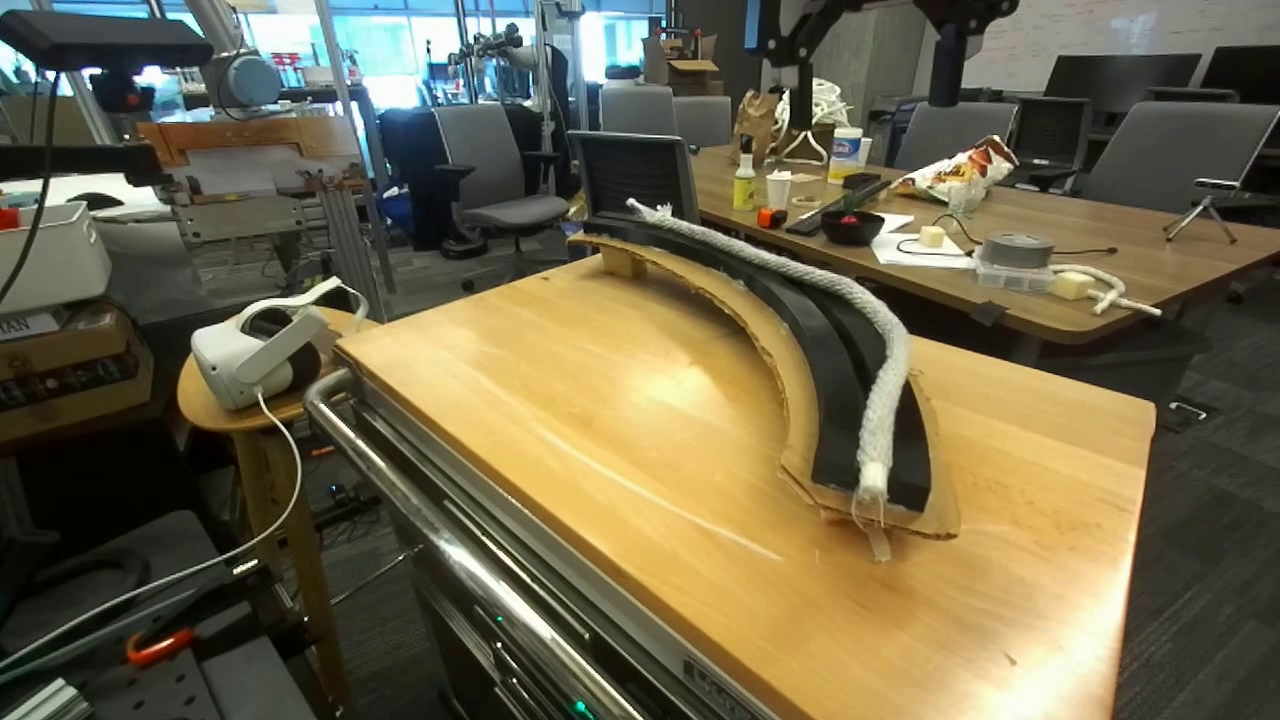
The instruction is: Place the rope on the platform
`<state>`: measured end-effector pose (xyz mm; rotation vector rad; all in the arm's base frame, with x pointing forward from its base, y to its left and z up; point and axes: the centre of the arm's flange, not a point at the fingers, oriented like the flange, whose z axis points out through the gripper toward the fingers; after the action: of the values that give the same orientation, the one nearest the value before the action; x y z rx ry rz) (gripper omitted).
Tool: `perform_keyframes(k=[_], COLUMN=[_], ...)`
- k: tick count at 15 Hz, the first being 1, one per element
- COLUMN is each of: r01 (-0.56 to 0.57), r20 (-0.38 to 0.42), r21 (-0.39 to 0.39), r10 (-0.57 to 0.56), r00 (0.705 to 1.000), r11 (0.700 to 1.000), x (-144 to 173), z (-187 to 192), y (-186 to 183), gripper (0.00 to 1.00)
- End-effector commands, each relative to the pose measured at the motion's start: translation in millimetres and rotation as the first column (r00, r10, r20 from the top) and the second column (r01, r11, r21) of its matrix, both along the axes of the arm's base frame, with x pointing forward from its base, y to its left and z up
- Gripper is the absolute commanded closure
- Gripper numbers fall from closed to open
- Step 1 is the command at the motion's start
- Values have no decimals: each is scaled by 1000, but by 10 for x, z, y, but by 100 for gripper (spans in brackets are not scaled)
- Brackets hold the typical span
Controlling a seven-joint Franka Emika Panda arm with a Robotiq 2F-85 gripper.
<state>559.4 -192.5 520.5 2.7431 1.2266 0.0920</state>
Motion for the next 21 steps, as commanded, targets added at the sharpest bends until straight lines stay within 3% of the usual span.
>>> perform_keyframes(k=[1, 4, 13, 21], r01=[-1, -24, -122, -194], r20=[-15, -46, -26, -71], r21=[-47, -61, -62, 3], r10=[0, 21, 121, 194], r00=[1000, 999, 992, 978], r11=[999, 998, 991, 981], x=[144, 283, 849, 1133], z=[-60, -155, -521, -976], y=[90, 198, 533, 685], gripper=[0, 0, 0, 0])
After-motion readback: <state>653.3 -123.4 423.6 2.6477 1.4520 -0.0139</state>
